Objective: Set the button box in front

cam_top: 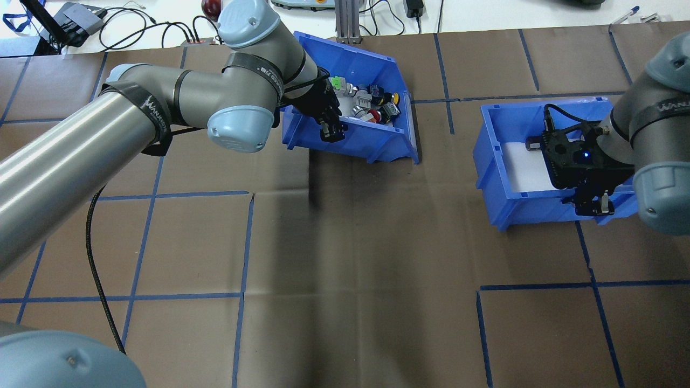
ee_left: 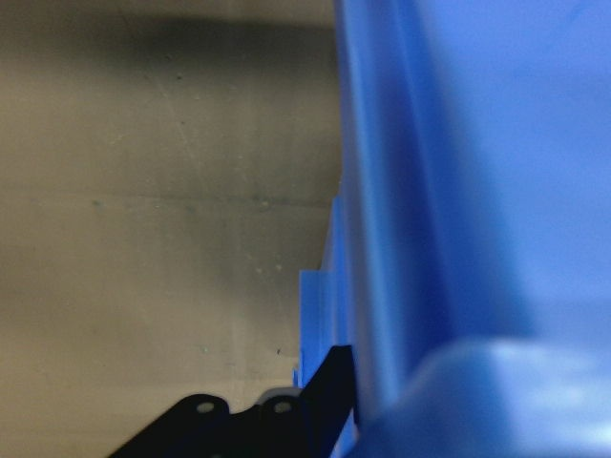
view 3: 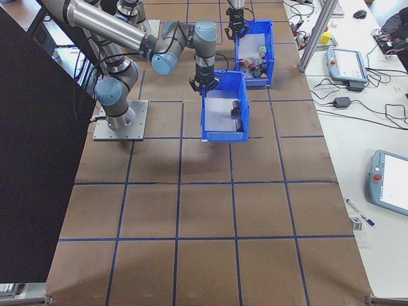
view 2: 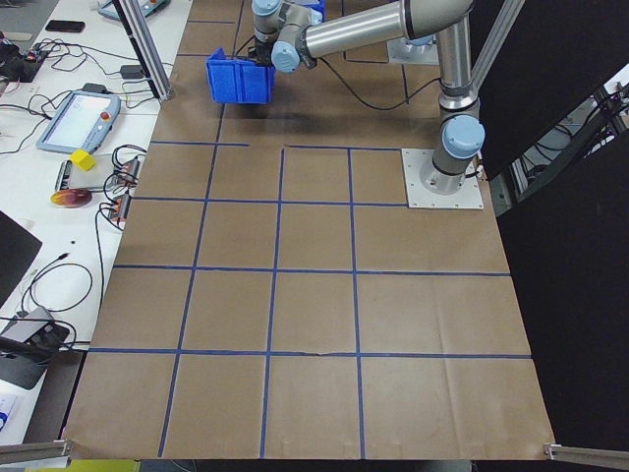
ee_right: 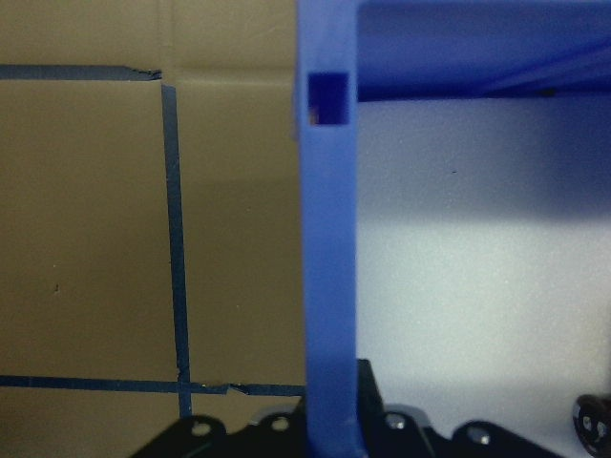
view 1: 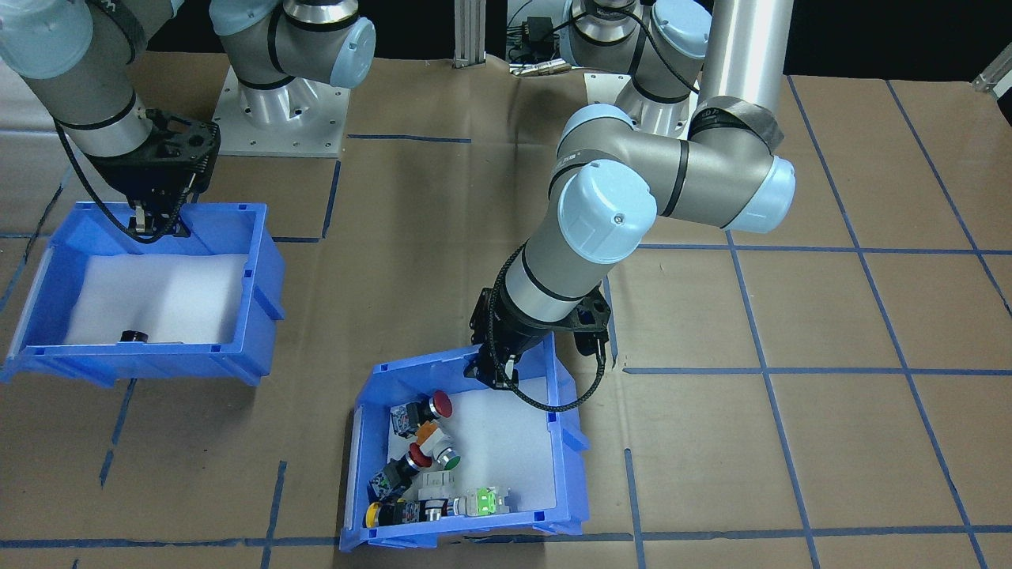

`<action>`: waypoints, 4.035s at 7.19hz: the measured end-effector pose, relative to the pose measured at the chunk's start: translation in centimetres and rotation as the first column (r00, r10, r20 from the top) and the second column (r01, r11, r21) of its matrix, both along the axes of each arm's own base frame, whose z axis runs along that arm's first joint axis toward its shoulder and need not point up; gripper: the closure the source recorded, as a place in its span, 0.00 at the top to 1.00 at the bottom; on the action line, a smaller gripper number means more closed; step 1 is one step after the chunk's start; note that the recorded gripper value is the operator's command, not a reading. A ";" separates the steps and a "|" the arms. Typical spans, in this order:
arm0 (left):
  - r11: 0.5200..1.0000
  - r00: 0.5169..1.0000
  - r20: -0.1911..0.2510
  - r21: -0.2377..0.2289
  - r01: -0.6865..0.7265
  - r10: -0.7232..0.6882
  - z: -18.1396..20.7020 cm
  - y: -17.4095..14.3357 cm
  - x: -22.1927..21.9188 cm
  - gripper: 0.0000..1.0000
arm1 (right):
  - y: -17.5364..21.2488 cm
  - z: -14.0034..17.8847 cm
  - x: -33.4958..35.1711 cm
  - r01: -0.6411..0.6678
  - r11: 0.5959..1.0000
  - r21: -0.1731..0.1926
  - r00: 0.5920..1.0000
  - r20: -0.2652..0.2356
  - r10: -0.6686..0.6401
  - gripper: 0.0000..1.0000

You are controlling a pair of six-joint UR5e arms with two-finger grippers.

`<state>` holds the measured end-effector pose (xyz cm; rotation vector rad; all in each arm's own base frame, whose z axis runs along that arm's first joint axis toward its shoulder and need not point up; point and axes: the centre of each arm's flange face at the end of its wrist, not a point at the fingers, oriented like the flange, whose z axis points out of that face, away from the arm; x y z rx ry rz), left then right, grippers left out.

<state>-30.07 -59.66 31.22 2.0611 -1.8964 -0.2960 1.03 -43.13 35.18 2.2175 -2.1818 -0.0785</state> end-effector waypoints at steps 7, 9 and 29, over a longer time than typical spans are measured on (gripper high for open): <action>0.992 0.993 -0.008 -0.024 0.121 -0.121 -3.5 -1.3 0.7 0.24 | 0.0 0.1 0.0 0.003 1.000 -0.002 1.000 0.001 -0.003 0.08; 0.992 0.993 0.005 -0.033 0.122 -0.122 -3.7 -2.0 2.0 0.24 | 0.8 0.0 0.3 0.006 1.000 0.006 1.000 0.001 -0.006 0.08; 0.008 -0.023 0.294 0.105 0.994 -0.955 16.7 12.6 18.2 1.00 | 15.1 -3.3 26.9 -0.006 0.997 -0.082 1.000 0.025 0.008 0.09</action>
